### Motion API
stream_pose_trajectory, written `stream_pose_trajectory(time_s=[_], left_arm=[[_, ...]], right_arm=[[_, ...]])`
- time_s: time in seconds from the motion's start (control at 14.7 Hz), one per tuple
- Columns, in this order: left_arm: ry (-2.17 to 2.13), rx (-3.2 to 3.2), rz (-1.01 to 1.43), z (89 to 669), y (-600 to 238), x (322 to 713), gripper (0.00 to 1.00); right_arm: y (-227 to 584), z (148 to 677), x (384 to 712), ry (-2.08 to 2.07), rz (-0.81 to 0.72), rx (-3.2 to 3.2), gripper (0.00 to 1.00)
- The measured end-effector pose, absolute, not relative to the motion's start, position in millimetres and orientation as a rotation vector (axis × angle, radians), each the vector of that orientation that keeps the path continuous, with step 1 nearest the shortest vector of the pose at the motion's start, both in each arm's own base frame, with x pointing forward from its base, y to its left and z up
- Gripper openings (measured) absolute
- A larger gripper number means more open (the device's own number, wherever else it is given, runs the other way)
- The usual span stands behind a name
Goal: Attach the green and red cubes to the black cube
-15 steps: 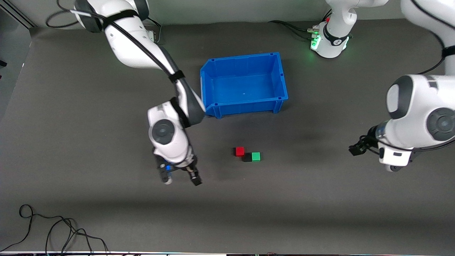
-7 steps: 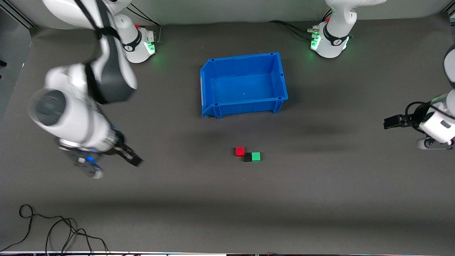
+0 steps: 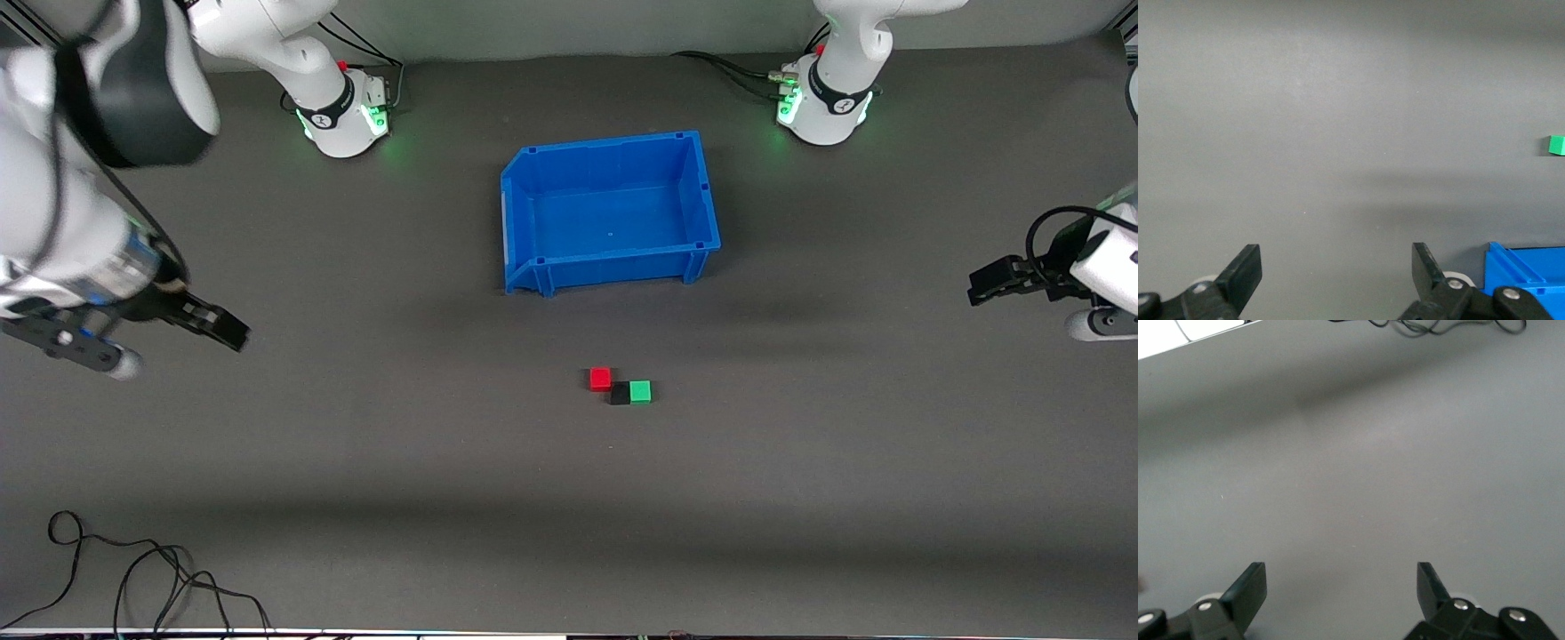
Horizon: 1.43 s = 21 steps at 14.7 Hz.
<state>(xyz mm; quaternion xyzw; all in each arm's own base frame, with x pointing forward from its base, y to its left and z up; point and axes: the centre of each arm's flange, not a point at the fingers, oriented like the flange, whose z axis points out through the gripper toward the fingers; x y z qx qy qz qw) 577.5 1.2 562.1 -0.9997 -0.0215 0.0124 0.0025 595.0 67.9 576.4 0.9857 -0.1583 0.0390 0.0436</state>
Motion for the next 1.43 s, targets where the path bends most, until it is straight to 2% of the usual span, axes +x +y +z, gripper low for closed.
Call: stream_pose_trajectory(time_s=[0.27, 0.54, 1.43], left_arm=[[-0.048, -3.136, 0.029, 576.8, -12.8, 568.0, 1.0], [-0.046, -3.136, 0.025, 578.2, -14.1, 568.4, 1.0], [-0.044, -3.137, 0.02, 580.5, -15.3, 570.2, 1.0]], right_arm=[[13.1, 604.4, 576.9, -0.247, 0.144, 3.058, 1.0], [-9.5, 609.5, 573.4, -0.082, 0.144, 3.061, 1.0], [-22.4, 610.3, 569.3, -0.139, 0.102, 3.178, 1.0]])
